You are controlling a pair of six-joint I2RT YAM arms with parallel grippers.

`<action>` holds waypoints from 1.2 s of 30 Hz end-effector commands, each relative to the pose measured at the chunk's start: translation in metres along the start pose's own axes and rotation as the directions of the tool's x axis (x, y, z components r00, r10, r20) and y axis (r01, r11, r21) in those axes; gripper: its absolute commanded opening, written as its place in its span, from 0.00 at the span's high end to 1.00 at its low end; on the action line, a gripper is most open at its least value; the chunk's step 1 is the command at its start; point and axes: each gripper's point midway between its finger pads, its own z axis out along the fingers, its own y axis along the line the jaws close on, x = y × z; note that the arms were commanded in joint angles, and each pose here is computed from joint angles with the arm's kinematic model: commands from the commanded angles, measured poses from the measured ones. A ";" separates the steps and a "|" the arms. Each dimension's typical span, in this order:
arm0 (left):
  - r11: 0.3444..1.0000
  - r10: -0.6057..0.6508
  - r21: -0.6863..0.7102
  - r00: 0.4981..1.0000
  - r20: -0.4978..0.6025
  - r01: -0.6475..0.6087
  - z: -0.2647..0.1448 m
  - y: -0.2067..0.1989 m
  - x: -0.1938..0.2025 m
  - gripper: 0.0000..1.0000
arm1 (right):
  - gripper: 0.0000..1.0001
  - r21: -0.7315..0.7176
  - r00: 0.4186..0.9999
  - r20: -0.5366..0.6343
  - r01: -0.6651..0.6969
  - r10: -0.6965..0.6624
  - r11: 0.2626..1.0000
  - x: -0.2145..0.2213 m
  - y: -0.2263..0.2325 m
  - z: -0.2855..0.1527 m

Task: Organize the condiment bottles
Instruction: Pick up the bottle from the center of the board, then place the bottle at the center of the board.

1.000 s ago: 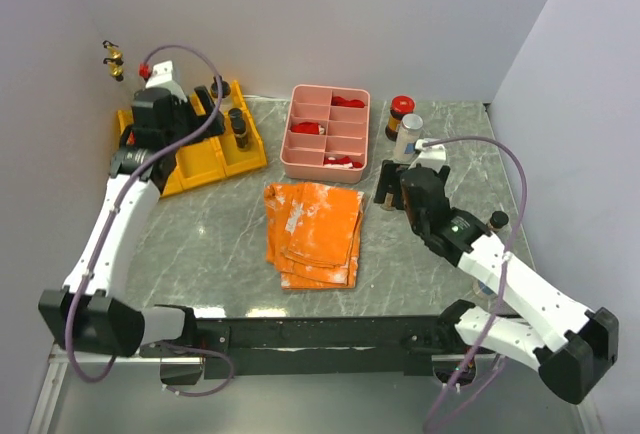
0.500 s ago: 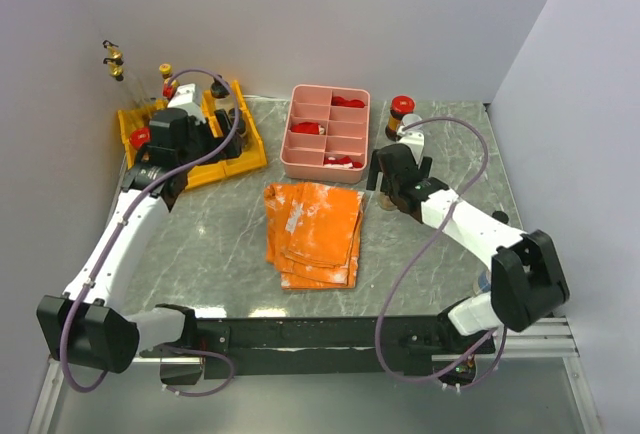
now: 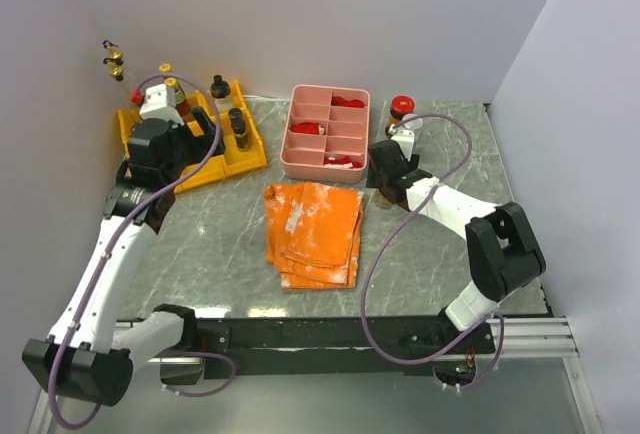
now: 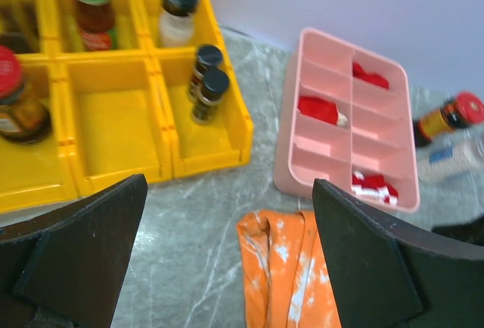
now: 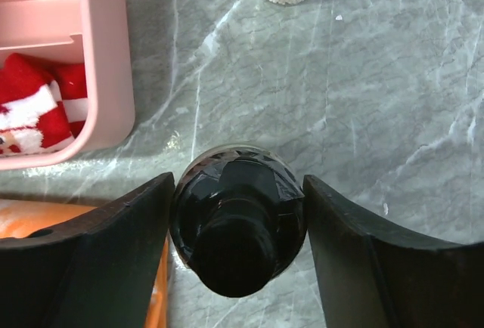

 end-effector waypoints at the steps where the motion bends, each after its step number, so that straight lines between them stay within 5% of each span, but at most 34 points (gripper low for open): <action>1: 0.992 -0.040 -0.114 0.987 0.159 0.059 -0.017 0.020 -0.032 0.04 | 0.32 -0.002 0.991 0.119 -0.060 0.060 0.998 -0.041 -0.001 -0.011; 7: 0.986 -0.056 -0.137 0.960 0.273 0.097 -0.042 0.029 -0.050 0.03 | 0.51 -0.021 0.986 0.163 -0.041 0.044 0.999 -0.061 0.004 -0.037; 12: 0.975 -0.057 -0.189 0.951 0.305 0.120 -0.048 0.040 -0.055 0.04 | 0.54 -0.112 0.970 0.240 -0.020 0.046 0.994 -0.091 0.032 -0.088; 17: 0.962 -0.059 -0.231 0.940 0.336 0.143 -0.056 0.049 -0.060 0.04 | 0.55 -0.334 0.958 0.283 0.056 0.043 0.941 -0.099 0.107 -0.153; 23: 0.954 -0.053 -0.257 0.929 0.367 0.157 -0.063 0.056 -0.063 0.04 | 0.55 -0.522 0.963 0.269 0.149 -0.003 0.840 -0.074 0.201 -0.202; 36: 0.949 -0.050 -0.272 0.927 0.371 0.160 -0.064 0.059 -0.063 0.04 | 0.55 -0.635 0.946 0.282 0.310 -0.162 0.708 0.016 0.340 -0.221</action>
